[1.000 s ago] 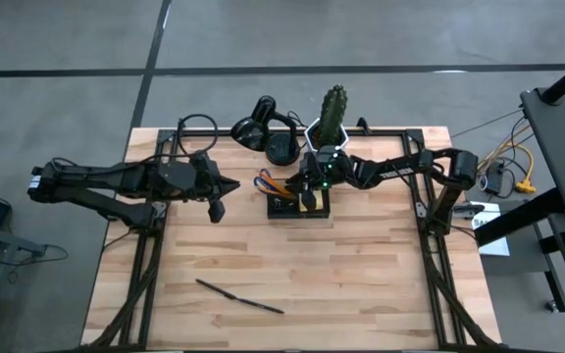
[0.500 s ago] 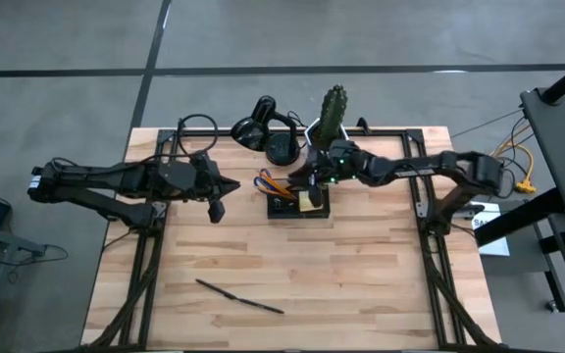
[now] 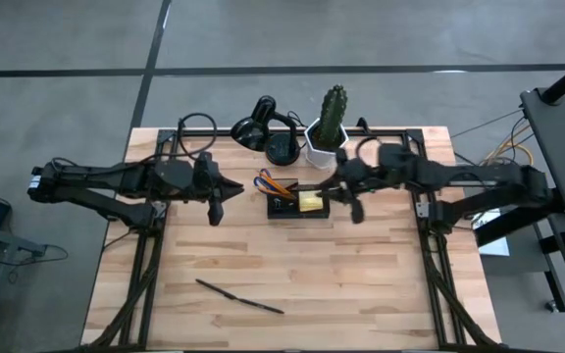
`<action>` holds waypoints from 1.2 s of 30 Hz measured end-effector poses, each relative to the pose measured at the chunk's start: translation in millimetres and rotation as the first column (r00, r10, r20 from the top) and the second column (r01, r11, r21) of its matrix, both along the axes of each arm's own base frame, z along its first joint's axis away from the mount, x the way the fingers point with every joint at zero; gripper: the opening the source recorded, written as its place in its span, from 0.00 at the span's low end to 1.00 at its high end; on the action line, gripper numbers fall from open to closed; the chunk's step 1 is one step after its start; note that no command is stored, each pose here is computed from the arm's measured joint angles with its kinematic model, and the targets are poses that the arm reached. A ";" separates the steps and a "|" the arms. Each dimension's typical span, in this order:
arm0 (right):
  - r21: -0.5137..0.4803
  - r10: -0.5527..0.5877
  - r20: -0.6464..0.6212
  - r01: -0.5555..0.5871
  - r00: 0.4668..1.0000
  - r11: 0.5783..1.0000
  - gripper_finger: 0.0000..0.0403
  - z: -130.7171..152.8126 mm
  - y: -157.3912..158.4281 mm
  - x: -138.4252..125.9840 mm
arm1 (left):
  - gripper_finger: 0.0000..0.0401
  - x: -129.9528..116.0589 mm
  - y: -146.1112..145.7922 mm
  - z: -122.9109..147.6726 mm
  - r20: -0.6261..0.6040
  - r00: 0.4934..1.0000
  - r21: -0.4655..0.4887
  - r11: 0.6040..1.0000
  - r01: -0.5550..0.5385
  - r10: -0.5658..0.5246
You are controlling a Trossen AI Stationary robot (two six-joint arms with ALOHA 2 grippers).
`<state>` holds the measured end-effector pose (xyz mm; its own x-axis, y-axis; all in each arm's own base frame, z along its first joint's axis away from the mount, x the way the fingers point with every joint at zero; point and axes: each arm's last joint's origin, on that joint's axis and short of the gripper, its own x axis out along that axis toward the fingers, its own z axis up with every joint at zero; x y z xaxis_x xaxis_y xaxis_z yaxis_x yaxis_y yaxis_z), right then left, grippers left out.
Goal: Pick and place office supplies into organizer
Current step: Put the left black pen into the black desk organizer
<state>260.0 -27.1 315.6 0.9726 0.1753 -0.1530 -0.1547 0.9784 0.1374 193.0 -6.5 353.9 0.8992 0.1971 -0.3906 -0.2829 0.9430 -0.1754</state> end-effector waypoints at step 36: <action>0.201 -0.261 -0.081 0.272 0.962 0.941 0.10 -50.4 13.0 -114.6 | 0.46 77.8 -48.0 -61.2 -0.172 0.821 -0.380 0.806 0.454 -0.544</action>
